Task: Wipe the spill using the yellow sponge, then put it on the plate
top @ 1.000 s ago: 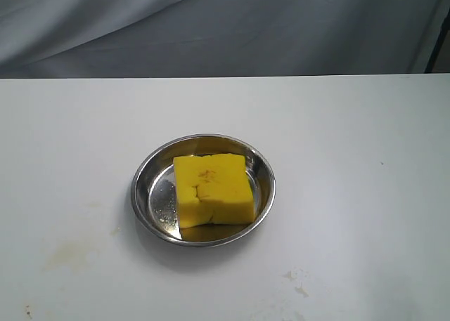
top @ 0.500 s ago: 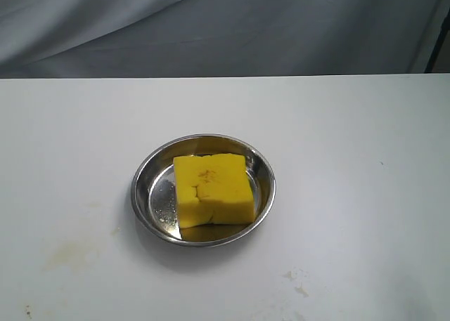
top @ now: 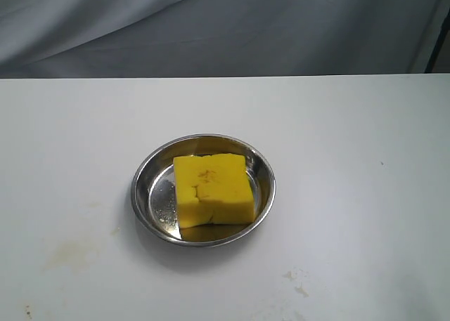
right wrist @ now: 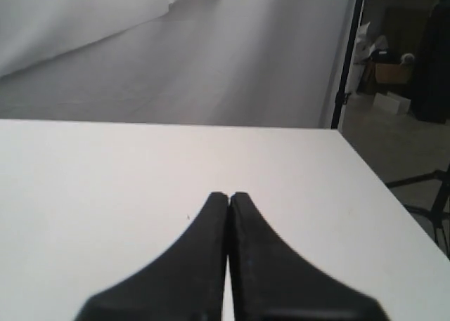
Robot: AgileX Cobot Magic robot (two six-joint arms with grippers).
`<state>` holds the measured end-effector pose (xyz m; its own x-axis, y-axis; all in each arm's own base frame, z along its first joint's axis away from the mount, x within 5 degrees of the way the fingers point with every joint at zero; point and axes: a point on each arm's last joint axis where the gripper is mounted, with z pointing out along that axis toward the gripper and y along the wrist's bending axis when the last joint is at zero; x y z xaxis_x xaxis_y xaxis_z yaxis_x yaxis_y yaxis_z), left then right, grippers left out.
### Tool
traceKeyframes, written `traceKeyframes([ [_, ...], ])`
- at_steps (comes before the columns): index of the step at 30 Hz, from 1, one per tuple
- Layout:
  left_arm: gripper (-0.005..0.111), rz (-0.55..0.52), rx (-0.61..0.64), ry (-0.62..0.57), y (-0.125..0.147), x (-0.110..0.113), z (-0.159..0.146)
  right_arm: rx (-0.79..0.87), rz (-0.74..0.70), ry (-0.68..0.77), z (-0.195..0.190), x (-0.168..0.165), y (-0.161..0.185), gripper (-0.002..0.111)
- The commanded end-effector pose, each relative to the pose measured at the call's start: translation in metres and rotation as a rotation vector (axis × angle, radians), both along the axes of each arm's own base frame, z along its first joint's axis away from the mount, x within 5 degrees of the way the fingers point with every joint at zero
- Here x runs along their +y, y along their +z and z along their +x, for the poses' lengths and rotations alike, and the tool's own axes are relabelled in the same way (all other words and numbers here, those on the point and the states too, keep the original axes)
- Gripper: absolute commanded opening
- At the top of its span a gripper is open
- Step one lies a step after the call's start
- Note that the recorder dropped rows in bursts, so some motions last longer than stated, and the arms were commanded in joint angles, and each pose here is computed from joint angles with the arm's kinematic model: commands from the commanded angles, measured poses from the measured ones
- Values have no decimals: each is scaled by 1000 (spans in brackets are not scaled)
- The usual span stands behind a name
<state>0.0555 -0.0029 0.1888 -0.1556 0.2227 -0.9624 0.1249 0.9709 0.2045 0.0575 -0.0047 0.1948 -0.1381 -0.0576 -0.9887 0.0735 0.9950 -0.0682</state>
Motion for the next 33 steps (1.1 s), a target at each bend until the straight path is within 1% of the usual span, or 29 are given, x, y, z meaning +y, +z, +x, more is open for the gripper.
traceKeyframes([
  [1,0,-11,-7,-1,1,0,0,117,-4,-6,-2,0,-11,0],
  [33,0,-11,-7,-1,1,0,0,119,0,-7,-2,0,-12,0],
])
